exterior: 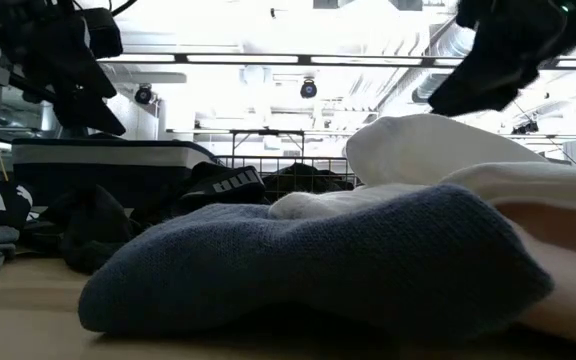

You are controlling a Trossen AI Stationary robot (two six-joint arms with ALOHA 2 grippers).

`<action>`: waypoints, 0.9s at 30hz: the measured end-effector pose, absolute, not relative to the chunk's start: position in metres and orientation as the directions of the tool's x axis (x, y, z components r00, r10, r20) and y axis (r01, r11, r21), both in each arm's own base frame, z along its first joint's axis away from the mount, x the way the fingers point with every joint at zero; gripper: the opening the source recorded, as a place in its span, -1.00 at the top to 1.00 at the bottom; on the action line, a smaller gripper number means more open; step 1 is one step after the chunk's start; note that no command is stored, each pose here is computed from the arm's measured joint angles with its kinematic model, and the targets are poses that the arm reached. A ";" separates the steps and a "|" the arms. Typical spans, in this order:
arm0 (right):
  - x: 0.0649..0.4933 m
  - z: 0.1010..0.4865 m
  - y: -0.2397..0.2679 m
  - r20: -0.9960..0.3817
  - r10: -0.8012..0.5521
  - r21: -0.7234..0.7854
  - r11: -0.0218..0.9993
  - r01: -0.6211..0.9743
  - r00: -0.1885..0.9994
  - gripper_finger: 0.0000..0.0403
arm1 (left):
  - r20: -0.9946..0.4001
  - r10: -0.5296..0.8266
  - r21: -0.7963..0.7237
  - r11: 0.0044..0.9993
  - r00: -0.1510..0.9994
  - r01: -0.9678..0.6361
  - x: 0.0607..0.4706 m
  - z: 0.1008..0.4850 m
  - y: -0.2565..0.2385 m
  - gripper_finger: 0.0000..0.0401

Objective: Pick & Place Cloths
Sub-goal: Put the gray underwear into the wire basket

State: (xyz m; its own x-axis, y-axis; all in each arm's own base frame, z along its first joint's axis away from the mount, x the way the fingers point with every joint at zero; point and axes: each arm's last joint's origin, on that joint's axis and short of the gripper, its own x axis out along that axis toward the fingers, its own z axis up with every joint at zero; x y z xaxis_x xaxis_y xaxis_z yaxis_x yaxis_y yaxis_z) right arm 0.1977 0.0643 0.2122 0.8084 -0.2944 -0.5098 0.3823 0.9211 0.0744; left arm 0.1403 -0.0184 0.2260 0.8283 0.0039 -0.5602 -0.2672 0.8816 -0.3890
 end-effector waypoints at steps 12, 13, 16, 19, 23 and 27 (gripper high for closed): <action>0.150 0.180 0.060 -0.259 -0.128 0.287 0.936 0.203 0.957 -0.29 | -0.603 -0.055 -0.444 0.852 0.796 -0.277 0.137 0.222 -0.021 -0.58; 0.147 0.177 0.059 -0.237 -0.117 0.294 0.938 0.186 0.964 -0.29 | -0.602 -0.063 -0.449 0.851 0.796 -0.272 0.137 0.222 -0.022 -0.58; 0.139 0.172 0.055 -0.187 -0.091 0.307 0.940 0.147 0.978 -0.29 | -0.602 -0.091 -0.458 0.853 0.794 -0.249 0.136 0.222 -0.029 -0.58; 0.135 0.171 0.053 -0.157 -0.069 0.315 0.942 0.116 0.985 -0.29 | -0.599 -0.110 -0.464 0.855 0.793 -0.232 0.134 0.222 -0.037 -0.58; 0.131 0.176 0.052 -0.118 -0.027 0.311 0.948 0.062 0.993 -0.29 | -0.597 -0.127 -0.465 0.859 0.792 -0.213 0.130 0.222 -0.048 -0.58; 0.128 0.178 0.047 -0.086 0.020 0.314 0.949 0.008 0.996 -0.29 | -0.588 -0.124 -0.456 0.867 0.799 -0.201 0.126 0.222 -0.057 -0.58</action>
State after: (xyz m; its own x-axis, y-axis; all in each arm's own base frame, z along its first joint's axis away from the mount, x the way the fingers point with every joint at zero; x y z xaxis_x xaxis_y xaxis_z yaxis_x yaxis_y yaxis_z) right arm 0.1284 0.0473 0.1780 0.9961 0.0201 -0.0856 0.0079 0.9493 0.3143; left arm 0.1256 -0.0573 0.2222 0.7991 -0.1242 -0.5883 -0.2009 0.8670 -0.4559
